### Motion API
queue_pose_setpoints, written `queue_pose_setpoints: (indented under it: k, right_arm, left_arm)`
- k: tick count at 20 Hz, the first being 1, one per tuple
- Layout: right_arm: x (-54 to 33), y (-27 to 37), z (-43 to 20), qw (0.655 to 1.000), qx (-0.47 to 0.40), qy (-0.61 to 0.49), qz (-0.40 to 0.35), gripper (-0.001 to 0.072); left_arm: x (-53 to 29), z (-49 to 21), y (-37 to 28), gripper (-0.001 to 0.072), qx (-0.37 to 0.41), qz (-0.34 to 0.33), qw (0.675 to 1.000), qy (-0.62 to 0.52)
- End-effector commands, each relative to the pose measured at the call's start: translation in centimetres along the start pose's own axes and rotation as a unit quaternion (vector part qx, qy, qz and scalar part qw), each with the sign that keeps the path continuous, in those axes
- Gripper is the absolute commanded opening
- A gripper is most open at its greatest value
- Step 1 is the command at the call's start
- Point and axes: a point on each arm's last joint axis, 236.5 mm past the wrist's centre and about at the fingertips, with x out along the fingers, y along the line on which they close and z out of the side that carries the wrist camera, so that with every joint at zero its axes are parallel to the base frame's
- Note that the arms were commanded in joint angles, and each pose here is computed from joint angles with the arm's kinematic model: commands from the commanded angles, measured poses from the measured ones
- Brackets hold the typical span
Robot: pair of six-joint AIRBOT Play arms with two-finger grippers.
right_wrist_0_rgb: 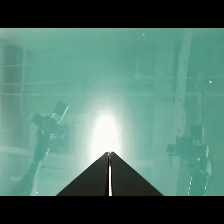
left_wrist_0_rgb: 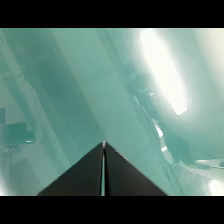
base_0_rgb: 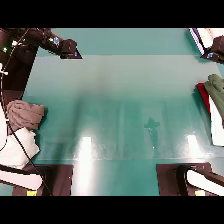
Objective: Fold the shirts.
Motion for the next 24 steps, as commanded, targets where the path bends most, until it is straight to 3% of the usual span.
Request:
queue_pose_setpoints:
  k: [1, 19, 21, 24]
  right_arm:
    - [0.0, 0.1, 0.0, 1.0, 0.0, 0.0, 0.0, 0.002]
    - [-0.1, 0.1, 1.6, 0.999, 0.0, -0.035, 0.002, 0.0019]
    - [-0.1, 0.2, 2.1, 0.999, 0.0, -0.044, 0.003, 0.0019]
    - [-0.1, 0.3, 2.1, 0.999, 0.0, -0.044, 0.006, 0.002]
  left_arm:
    - [0.0, 0.0, 0.0, 0.003, 0.0, 0.0, 1.0, -0.001]
    - [-0.5, -0.7, 0.2, 0.0038, -0.001, 0.007, 1.0, 0.014]
    - [-2.5, -3.0, 3.7, 0.0342, -0.009, 0.092, 0.994, 0.059]
    - [-8.9, -7.4, 12.1, 0.0343, -0.033, 0.311, 0.94, 0.137]
